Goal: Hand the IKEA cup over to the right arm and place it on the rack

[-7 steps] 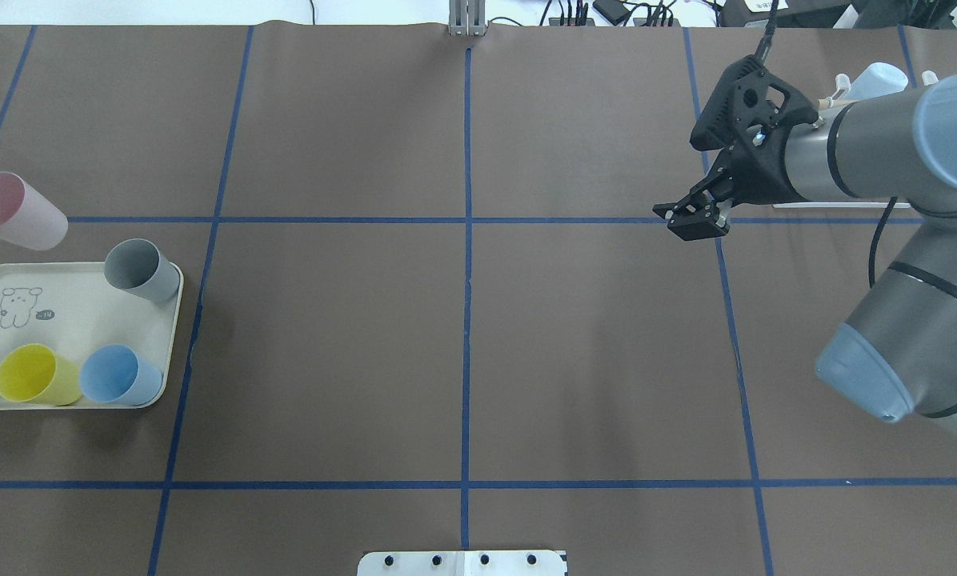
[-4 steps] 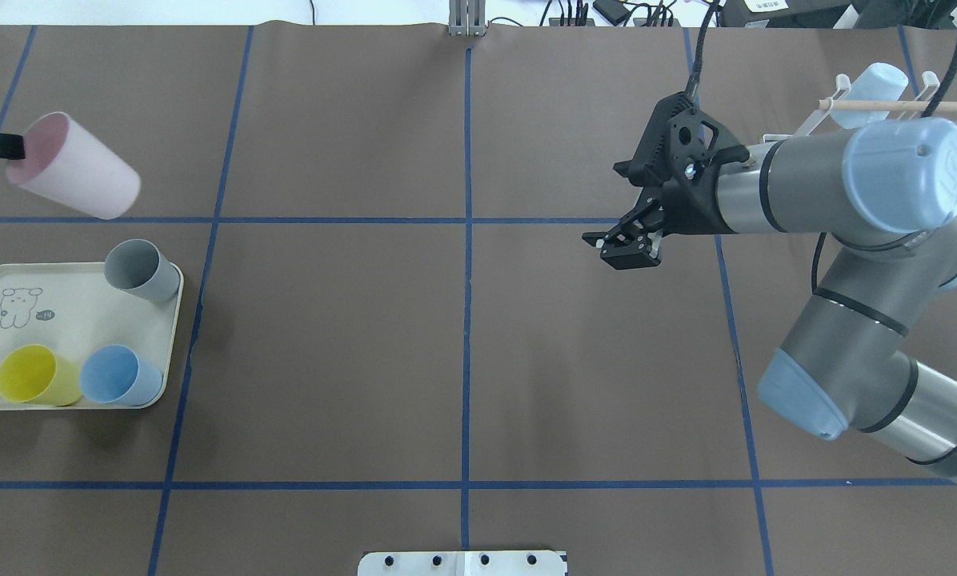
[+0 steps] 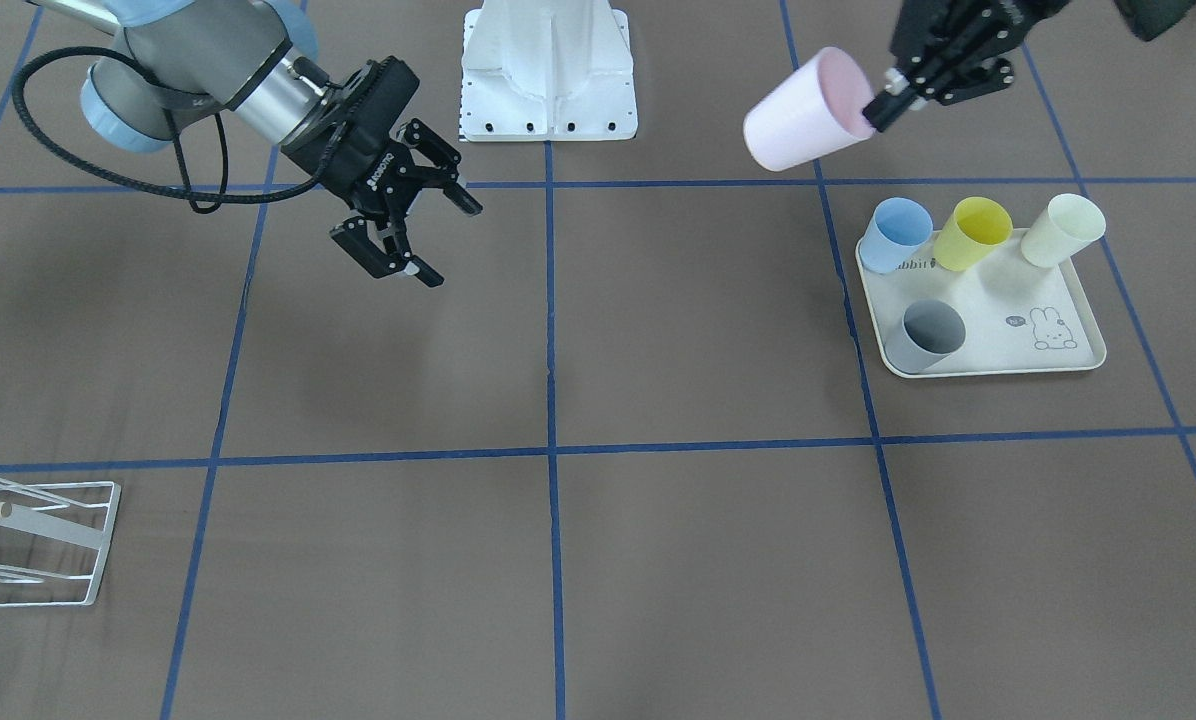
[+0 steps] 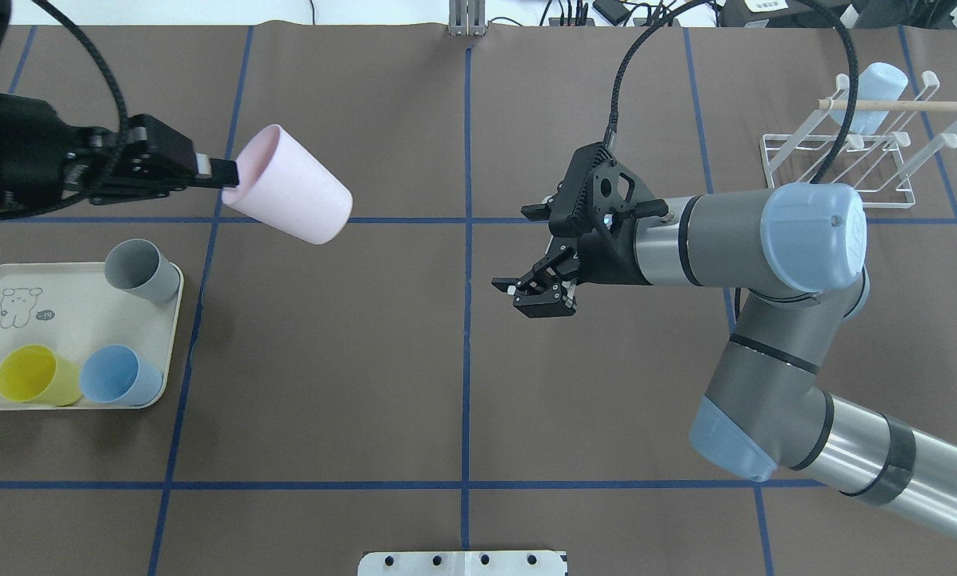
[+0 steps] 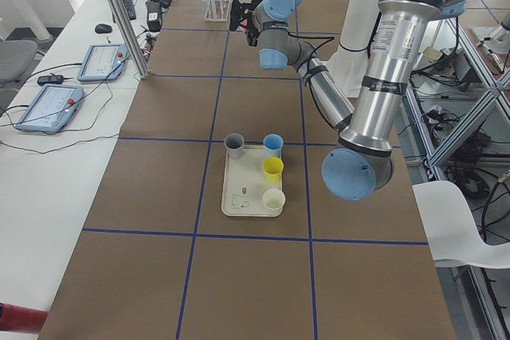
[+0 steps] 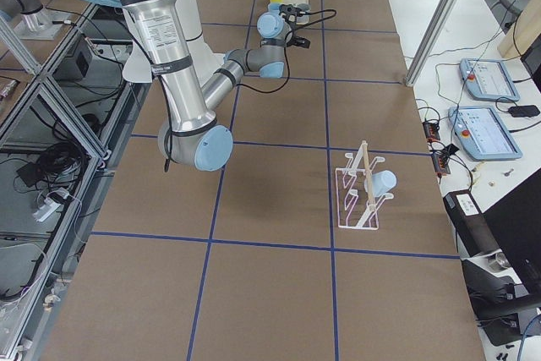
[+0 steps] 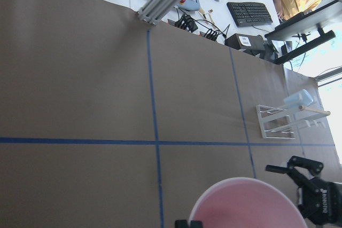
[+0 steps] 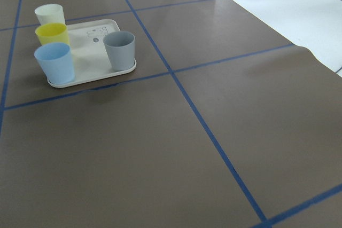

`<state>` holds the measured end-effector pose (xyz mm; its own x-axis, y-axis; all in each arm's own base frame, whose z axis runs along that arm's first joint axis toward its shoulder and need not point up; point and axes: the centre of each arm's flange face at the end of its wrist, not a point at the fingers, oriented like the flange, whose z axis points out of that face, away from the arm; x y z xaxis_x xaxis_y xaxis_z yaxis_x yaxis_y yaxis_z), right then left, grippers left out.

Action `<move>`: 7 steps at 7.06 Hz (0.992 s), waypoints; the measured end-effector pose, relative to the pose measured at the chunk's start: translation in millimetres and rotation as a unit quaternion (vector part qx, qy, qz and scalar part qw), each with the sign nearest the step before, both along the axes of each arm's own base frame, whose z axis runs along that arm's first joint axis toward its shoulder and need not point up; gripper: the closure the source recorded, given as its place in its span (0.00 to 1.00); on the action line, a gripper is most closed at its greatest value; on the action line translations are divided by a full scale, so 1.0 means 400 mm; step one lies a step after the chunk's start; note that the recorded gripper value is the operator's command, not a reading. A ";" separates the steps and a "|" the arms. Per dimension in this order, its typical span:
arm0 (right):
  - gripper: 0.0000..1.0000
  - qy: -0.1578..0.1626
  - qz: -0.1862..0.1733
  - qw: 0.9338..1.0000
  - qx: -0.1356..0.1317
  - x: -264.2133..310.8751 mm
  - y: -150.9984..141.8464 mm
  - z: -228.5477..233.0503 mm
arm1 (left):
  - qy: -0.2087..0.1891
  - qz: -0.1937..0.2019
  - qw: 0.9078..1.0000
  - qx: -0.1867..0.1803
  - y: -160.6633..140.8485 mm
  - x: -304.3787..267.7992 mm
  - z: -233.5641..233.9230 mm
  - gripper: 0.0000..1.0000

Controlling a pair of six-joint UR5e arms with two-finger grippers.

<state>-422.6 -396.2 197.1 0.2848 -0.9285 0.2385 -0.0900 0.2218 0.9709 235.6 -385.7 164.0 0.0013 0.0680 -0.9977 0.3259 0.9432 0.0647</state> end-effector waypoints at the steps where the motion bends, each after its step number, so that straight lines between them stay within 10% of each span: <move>1: 0.02 -0.023 0.002 1.000 0.011 -0.014 0.022 -0.019 | 0.011 0.005 1.000 -0.007 0.020 0.066 -0.025 1.00; 7: 0.02 -0.128 0.018 0.990 0.050 -0.093 0.130 -0.020 | 0.012 0.005 1.000 -0.019 0.036 0.220 -0.038 1.00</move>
